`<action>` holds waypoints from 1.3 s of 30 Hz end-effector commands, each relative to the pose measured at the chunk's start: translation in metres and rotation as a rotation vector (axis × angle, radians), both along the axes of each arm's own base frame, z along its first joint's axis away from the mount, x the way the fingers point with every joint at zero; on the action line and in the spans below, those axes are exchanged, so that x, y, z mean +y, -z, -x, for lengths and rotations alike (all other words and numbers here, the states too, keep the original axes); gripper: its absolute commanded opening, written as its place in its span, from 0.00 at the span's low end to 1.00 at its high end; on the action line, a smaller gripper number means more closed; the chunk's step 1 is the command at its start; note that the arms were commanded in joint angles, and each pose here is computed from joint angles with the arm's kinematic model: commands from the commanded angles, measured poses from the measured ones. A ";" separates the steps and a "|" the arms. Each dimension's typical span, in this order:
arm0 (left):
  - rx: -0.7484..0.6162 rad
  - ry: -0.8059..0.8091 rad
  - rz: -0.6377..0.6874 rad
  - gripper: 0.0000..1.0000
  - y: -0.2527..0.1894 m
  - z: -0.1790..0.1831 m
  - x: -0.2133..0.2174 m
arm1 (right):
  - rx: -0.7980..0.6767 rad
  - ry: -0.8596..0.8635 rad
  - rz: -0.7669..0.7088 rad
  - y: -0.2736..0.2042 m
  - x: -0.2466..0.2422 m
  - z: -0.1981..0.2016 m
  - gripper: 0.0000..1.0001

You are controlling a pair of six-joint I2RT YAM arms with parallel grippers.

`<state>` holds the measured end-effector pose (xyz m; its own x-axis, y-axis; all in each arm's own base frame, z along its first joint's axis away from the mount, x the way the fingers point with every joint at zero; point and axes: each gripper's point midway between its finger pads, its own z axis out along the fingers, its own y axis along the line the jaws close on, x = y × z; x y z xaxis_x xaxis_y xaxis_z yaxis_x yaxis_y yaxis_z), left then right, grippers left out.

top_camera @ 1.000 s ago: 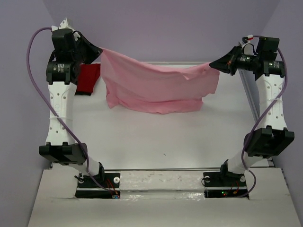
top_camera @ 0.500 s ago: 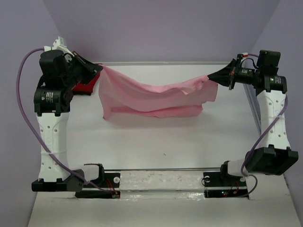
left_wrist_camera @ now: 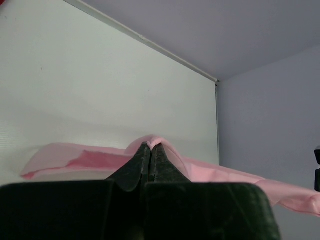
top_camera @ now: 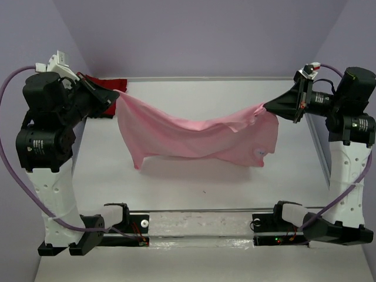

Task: Fold and stack the t-shirts
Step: Flatten out the tshirt

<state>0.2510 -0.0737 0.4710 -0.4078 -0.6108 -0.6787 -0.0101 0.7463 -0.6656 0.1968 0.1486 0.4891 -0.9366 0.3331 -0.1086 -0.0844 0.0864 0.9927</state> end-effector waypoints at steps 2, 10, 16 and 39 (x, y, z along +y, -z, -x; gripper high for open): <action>-0.131 -0.002 -0.050 0.00 -0.047 0.036 0.005 | -0.228 -0.033 0.034 -0.022 0.007 0.047 0.00; -0.261 0.076 -0.018 0.00 -0.084 0.063 -0.009 | -0.541 -0.034 0.097 -0.068 0.011 0.068 0.00; -0.442 0.152 -0.032 0.00 -0.117 0.084 -0.020 | -0.606 -0.013 0.104 -0.079 0.012 0.074 0.00; -0.976 0.233 -0.108 0.00 -0.208 0.139 -0.032 | -1.249 0.297 0.137 -0.165 0.012 0.111 0.00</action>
